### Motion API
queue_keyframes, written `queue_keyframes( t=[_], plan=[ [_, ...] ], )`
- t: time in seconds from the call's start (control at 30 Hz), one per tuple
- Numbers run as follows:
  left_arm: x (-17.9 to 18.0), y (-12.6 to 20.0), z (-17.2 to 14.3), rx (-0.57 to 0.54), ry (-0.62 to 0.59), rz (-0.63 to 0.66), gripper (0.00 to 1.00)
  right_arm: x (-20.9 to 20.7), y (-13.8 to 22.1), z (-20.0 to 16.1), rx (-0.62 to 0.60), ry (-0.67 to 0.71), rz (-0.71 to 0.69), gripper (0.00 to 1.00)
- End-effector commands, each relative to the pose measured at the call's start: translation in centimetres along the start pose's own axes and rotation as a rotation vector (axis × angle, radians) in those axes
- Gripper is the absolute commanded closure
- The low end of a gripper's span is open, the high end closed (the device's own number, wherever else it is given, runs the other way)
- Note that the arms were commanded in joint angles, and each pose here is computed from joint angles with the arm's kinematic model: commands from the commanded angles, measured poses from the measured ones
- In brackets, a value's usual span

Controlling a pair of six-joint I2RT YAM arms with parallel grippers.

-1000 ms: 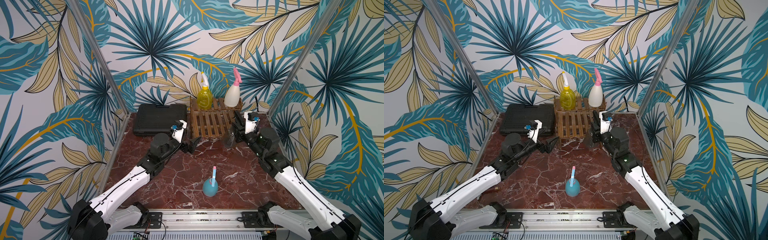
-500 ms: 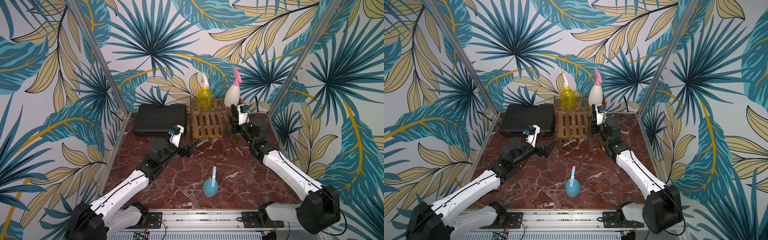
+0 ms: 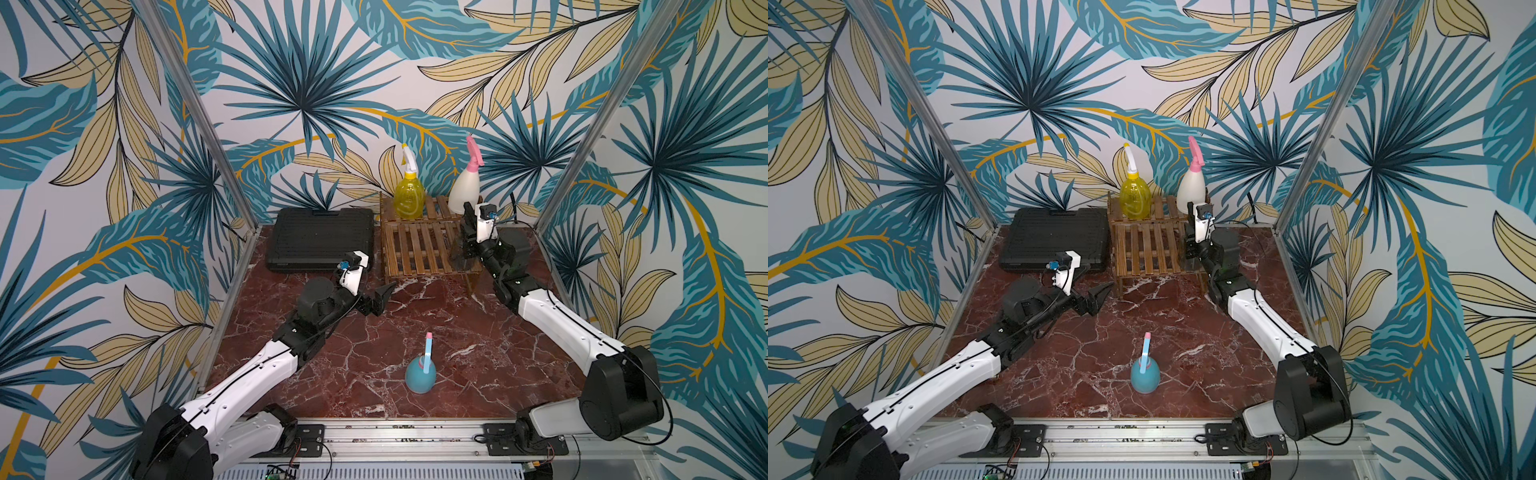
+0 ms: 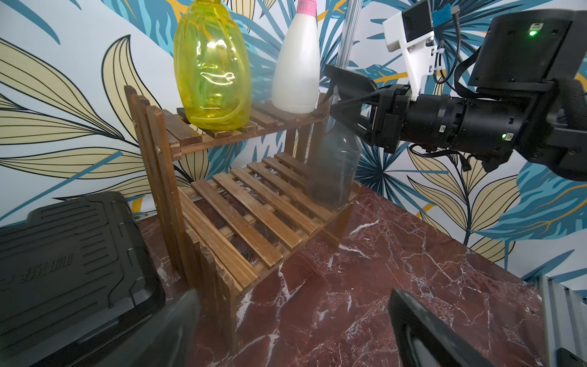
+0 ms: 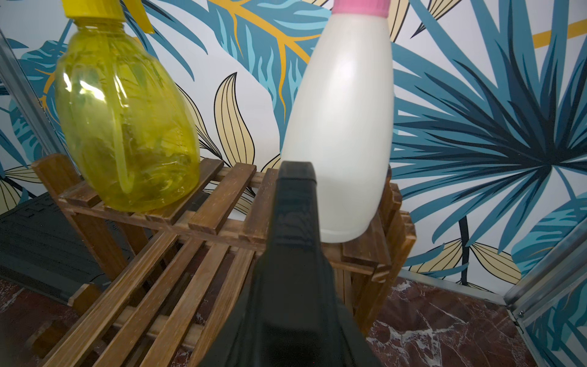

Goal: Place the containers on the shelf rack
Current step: 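Place the container on the shelf.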

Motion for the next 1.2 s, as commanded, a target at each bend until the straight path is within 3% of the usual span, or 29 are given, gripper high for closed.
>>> queue_keyframes(
  t=[0.0, 0.2, 0.77, 1.0, 1.17],
  plan=[
    [-0.1, 0.1, 0.1, -0.015, 0.006, -0.018, 0.00, -0.2, -0.8, 0.1, -0.024, 0.003, -0.002, 0.95],
    [-0.2, -0.1, 0.1, -0.014, 0.012, -0.027, 0.00, -0.2, -1.3, -0.6, -0.009, -0.009, 0.001, 0.88],
    [-0.2, -0.4, -0.1, -0.004, 0.026, -0.041, 0.00, -0.6, 0.9, 1.4, -0.046, -0.021, 0.005, 0.18],
    [-0.4, -0.4, -0.5, 0.025, 0.039, -0.063, 0.00, -0.9, 3.7, 2.4, -0.064, -0.054, 0.009, 0.04],
    [-1.0, -0.1, -1.5, 0.109, 0.043, -0.067, 0.00, -0.7, 7.0, 2.3, -0.040, -0.099, 0.043, 0.01]
  ],
)
Point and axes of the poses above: each gripper's point midway between its finger pads, its own y axis back along the fingers, its own x axis along the line the jaws close on, z = x × y, the point moved 7 cm from there along y, back along the fingers, and after that the axes turned 12 degrees about y, right-handed, at the moved point
